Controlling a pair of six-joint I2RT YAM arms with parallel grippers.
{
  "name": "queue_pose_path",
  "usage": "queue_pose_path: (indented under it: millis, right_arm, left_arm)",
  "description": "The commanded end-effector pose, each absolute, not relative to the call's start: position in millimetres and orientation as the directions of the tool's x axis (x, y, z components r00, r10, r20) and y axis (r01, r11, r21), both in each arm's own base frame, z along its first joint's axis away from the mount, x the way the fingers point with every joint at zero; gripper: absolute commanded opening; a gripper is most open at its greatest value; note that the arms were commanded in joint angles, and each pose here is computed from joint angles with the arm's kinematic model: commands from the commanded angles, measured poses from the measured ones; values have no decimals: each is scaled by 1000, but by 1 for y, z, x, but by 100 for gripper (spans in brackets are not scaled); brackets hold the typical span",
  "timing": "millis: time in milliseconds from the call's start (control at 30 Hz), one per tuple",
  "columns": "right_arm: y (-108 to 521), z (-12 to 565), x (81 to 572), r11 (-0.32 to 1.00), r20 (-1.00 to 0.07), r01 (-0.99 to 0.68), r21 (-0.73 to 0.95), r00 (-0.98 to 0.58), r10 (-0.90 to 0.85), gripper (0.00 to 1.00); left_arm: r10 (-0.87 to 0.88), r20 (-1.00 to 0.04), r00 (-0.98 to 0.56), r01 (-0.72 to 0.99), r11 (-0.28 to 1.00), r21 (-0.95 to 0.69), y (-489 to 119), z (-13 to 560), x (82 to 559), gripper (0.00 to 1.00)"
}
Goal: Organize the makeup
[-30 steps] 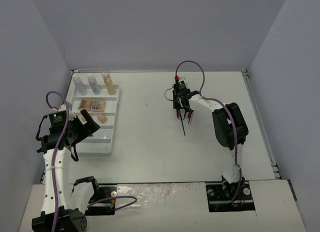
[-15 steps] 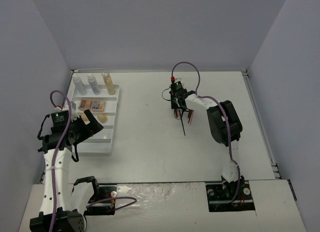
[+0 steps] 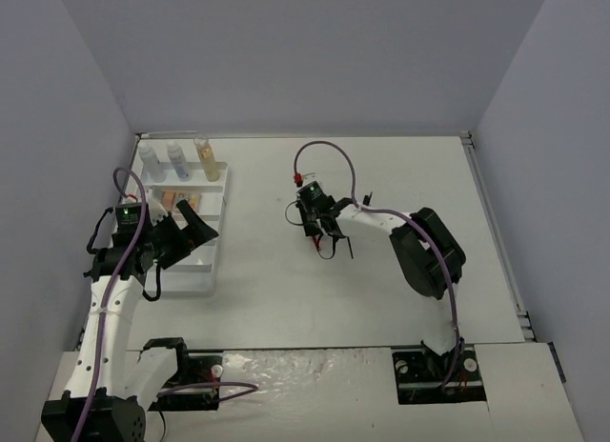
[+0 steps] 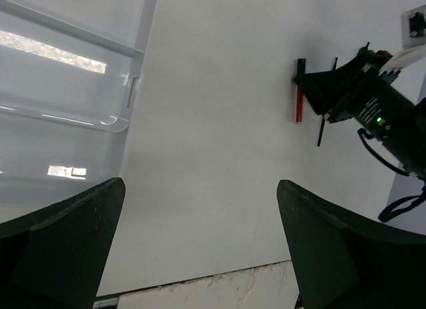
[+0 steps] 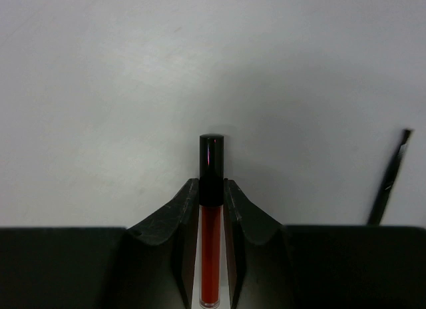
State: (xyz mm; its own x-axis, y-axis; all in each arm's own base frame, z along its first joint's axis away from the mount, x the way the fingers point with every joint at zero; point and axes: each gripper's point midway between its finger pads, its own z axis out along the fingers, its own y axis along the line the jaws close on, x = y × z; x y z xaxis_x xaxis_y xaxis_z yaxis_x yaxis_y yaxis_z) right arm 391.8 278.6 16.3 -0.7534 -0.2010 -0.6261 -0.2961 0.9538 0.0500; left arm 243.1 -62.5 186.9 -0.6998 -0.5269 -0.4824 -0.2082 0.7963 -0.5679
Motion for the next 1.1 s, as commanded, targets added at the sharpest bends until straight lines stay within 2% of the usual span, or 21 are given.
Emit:
queue_pose_path:
  millis: [0, 200, 500, 767, 833, 1067]
  right_arm:
    - [337, 116, 360, 860, -793, -489, 148, -578, -193, 0]
    - [387, 195, 301, 674, -903, -698, 241, -416, -109, 0]
    - [407, 253, 258, 536, -942, -792, 291, -335, 17, 0]
    - [408, 266, 253, 513, -941, -798, 316, -334, 59, 0]
    - [409, 270, 253, 509, -940, -799, 321, -334, 70, 0]
    - [407, 274, 259, 536, -939, -778, 329, -332, 94, 0]
  left_arm:
    - [-582, -507, -636, -95, 711, -697, -94, 242, 270, 97]
    - [-600, -468, -649, -40, 640, -767, -133, 261, 280, 95]
    - [-605, -480, -635, 50, 588, -807, -172, 290, 290, 81]
    - [-600, -479, -641, 74, 573, -816, -191, 292, 295, 66]
    - [-594, -472, -651, 70, 573, -817, -194, 288, 296, 58]
    - [-588, -460, -665, 46, 583, -811, -199, 277, 294, 48]
